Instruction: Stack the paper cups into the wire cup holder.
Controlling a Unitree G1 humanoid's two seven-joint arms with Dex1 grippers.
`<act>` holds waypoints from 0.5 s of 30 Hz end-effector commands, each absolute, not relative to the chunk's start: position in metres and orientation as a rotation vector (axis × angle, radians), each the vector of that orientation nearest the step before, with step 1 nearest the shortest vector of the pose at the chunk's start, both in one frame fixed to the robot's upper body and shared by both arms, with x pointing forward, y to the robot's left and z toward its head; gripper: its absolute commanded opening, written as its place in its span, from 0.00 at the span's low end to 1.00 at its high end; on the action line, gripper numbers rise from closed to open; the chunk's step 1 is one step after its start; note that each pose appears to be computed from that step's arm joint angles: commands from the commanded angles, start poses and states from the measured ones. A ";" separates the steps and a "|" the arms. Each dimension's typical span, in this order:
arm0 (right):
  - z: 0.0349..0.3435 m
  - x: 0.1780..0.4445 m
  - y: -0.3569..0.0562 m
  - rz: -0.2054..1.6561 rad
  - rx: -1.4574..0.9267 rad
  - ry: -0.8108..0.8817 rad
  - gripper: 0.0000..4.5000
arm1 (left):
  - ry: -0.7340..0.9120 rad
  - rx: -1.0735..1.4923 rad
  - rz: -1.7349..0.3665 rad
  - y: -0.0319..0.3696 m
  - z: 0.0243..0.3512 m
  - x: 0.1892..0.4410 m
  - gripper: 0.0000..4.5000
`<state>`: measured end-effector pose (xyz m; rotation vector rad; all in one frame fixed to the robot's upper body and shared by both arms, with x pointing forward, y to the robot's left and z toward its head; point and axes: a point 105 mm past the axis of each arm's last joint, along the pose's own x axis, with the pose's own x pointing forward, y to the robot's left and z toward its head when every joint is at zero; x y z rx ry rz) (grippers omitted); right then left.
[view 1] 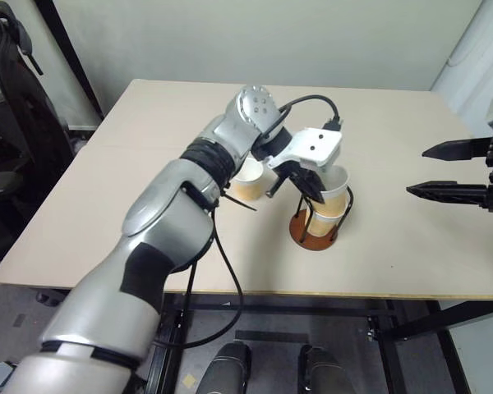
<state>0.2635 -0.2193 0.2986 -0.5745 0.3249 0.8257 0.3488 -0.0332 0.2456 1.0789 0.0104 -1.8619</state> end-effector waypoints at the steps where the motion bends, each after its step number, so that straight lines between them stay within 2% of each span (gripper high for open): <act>1: 0.312 0.262 -0.219 0.806 -0.606 0.277 0.87 | -0.066 1.023 -1.872 -0.040 0.269 0.344 0.38; 3: 0.312 0.263 -0.219 0.806 -0.606 0.276 0.87 | -0.089 0.949 -1.862 -0.042 0.283 0.343 0.55; 4: 0.312 0.263 -0.219 0.807 -0.606 0.277 0.87 | -0.102 0.934 -1.855 -0.042 0.288 0.343 0.61; 6: 0.312 0.265 -0.218 0.814 -0.609 0.275 0.87 | -0.129 0.932 -1.836 -0.037 0.296 0.344 0.78; 9: 0.315 0.266 -0.214 0.834 -0.612 0.255 0.87 | -0.160 0.946 -1.799 -0.023 0.307 0.346 0.99; 15: 0.313 0.269 -0.205 0.884 -0.609 0.246 0.87 | -0.089 1.306 -1.606 0.044 0.289 0.371 0.99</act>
